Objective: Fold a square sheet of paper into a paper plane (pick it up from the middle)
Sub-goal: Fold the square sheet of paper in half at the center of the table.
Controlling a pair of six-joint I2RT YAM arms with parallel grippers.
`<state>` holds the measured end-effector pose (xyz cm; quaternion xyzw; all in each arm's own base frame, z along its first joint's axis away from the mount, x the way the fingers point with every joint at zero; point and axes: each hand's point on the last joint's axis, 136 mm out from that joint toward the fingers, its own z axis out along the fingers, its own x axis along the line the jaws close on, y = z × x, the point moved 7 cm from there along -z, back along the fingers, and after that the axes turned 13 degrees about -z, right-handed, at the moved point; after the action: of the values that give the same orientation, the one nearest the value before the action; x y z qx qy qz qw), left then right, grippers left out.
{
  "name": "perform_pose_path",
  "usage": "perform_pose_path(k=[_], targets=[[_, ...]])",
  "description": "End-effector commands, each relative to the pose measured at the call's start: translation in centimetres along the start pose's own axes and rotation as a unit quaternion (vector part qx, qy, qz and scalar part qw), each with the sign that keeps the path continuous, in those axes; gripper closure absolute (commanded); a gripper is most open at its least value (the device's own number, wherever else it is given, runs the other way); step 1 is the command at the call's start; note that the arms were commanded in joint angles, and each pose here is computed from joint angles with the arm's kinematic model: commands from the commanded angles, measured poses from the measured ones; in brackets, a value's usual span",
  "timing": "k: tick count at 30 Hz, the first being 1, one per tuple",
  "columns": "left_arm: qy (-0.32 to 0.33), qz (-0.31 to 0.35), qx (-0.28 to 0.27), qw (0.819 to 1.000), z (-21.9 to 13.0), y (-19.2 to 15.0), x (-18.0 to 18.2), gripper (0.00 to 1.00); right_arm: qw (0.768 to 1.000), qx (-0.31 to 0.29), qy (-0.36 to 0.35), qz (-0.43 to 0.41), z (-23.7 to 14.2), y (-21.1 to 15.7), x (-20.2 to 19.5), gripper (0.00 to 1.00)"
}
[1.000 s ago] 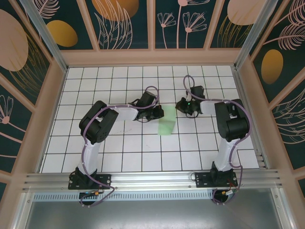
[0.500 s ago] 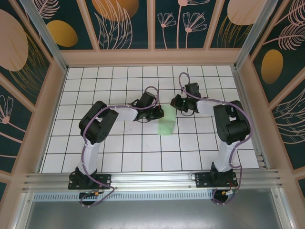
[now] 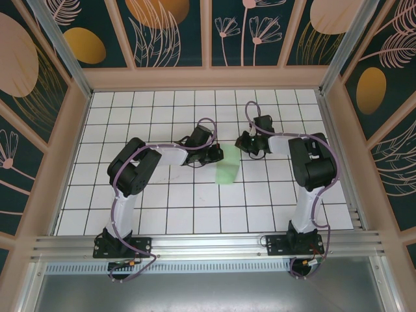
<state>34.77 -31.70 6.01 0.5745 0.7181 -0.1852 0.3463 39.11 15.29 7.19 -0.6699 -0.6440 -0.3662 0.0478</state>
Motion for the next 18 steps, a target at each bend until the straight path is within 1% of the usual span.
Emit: perform_pose_path(k=[1,5,11,14,18], targets=[[0.185,-0.057,0.044,0.980,1.1,-3.5,9.5,1.00,0.998,-0.056,-0.036,-0.017,-2.4,2.2,0.2,0.94],[0.184,-0.059,0.043,0.980,1.1,-3.6,9.6,1.00,0.999,-0.044,0.008,-0.024,-3.9,-0.5,2.1,0.94],[0.185,-0.057,0.042,0.980,1.2,-3.5,9.6,1.00,0.997,0.021,0.080,-0.004,-4.8,-5.9,3.3,0.94],[0.185,-0.058,0.041,0.980,1.2,-3.5,9.6,1.00,0.994,0.051,0.096,0.000,-4.6,-7.9,3.6,0.94],[0.185,-0.059,0.040,0.980,1.3,-3.5,9.7,1.00,0.992,0.072,0.100,0.003,-4.2,-9.4,3.6,0.94]])
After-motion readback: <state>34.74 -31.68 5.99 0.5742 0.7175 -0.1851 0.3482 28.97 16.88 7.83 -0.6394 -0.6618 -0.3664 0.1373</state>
